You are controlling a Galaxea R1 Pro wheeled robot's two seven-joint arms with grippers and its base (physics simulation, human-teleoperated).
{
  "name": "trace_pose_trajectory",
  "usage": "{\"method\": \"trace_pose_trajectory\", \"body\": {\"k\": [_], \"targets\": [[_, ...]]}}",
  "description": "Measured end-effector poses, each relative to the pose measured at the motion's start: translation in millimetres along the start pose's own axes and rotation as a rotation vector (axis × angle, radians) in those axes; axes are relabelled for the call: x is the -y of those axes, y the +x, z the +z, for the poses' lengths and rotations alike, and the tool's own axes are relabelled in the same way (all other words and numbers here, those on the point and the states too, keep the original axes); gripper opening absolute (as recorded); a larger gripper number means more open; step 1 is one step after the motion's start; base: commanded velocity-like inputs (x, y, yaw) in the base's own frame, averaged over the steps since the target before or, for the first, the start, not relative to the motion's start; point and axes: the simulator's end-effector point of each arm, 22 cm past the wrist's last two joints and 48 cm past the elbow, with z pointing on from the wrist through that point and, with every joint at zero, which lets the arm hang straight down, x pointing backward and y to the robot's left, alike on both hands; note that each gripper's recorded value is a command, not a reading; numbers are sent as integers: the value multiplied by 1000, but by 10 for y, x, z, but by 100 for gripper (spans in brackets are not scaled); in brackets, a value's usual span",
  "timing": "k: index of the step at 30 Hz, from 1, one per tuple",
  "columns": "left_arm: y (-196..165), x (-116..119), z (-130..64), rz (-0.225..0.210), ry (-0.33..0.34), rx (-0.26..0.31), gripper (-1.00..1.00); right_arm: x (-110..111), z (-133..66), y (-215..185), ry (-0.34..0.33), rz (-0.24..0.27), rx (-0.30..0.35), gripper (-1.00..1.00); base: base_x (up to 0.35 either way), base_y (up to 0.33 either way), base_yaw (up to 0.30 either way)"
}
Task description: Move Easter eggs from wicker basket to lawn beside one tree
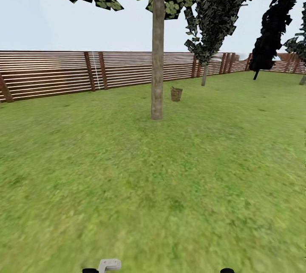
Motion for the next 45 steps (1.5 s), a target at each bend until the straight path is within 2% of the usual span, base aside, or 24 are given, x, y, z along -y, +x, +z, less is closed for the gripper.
{"method": "trace_pose_trajectory", "body": {"k": [10, 15, 27, 45], "targets": [[59, -9, 37, -2, -1, -15, 100, 3, 42, 46, 1, 0, -14, 100, 0, 0, -93], [91, -11, 56, -3, -1, -23, 100, -1, 76, -20, 1, 3, 29, 100, 0, 0, -4], [169, -16, 101, -3, -1, -43, 100, 2, 160, 101, 2, 2, 8, 100, 0, 0, -15], [184, -16, 111, -4, -1, -47, 100, 14, 171, 115, 3, 4, 4, 100, 0, 0, -263]]}}
